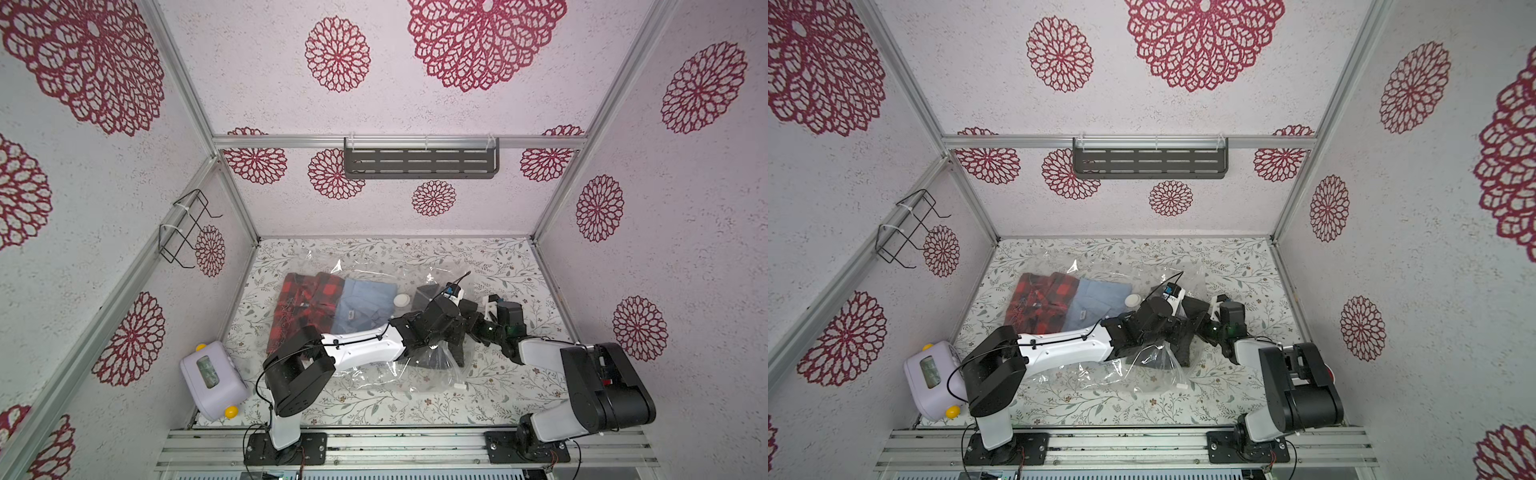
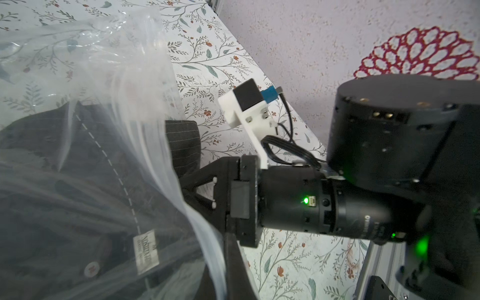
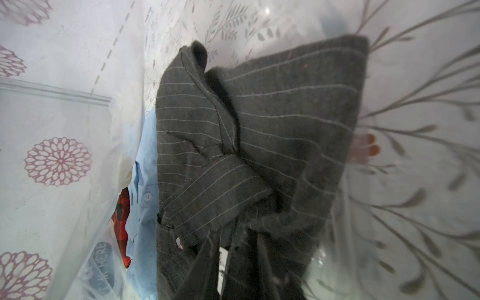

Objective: Place the folded shirt into the vacuum bag
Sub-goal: Place the shirt in the vacuum bag.

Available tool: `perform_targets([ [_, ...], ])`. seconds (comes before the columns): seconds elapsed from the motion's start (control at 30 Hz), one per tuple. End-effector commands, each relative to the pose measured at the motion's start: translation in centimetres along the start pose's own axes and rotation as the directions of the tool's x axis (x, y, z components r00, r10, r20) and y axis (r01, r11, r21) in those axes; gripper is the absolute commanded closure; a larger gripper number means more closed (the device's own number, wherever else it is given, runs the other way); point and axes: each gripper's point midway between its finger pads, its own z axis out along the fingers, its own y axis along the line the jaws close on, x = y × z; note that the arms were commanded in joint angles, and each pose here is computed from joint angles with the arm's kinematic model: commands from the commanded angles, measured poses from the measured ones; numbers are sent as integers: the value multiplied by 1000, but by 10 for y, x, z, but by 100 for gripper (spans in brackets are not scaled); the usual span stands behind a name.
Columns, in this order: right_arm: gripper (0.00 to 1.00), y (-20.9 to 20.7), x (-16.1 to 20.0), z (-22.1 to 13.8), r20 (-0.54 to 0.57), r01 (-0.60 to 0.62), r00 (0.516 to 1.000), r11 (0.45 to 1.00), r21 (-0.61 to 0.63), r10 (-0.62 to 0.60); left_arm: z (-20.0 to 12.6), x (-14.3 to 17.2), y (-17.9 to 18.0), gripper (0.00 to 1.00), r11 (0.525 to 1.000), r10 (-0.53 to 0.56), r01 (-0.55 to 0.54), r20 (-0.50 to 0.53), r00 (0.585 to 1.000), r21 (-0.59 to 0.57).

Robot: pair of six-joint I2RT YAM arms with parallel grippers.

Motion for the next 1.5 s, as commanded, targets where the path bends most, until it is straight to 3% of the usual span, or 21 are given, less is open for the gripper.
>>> perform_targets([
  [0.0,72,34,-7,13,12,25,1000,995,-98,-24,-4,-22,-16,100,998,-5,2,50,999,56],
  [0.23,71,48,-7,28,-1,21,1000,991,-133,-21,-2,-23,-16,100,998,-6,4,49,999,55],
  [0.53,53,26,-28,-41,130,37,991,996,-82,-26,3,-19,-8,100,1000,4,-4,49,999,17],
  [0.7,52,16,-21,-64,160,41,987,997,-65,-30,3,-19,-9,100,1000,2,-3,50,999,24],
  [0.83,55,25,-2,-58,96,26,995,988,-152,-12,4,-22,-10,100,1000,6,-7,53,999,24],
  [1.13,57,43,57,-31,-79,57,994,974,-217,-76,6,-21,-10,100,1000,1,-2,50,999,21],
  [1.2,58,34,54,-35,-53,60,996,982,-178,-70,5,-21,-11,100,1000,0,-1,48,999,25],
  [1.33,56,13,24,-65,100,29,995,996,-89,-20,1,-24,-17,97,999,0,-2,45,999,44],
  [1.4,54,2,8,-85,182,17,983,999,-41,-9,-4,-25,-21,91,998,-7,4,39,999,62],
  [1.47,53,-4,-6,-105,261,17,965,1000,1,-17,-14,-27,-28,75,995,-17,13,37,999,95],
])
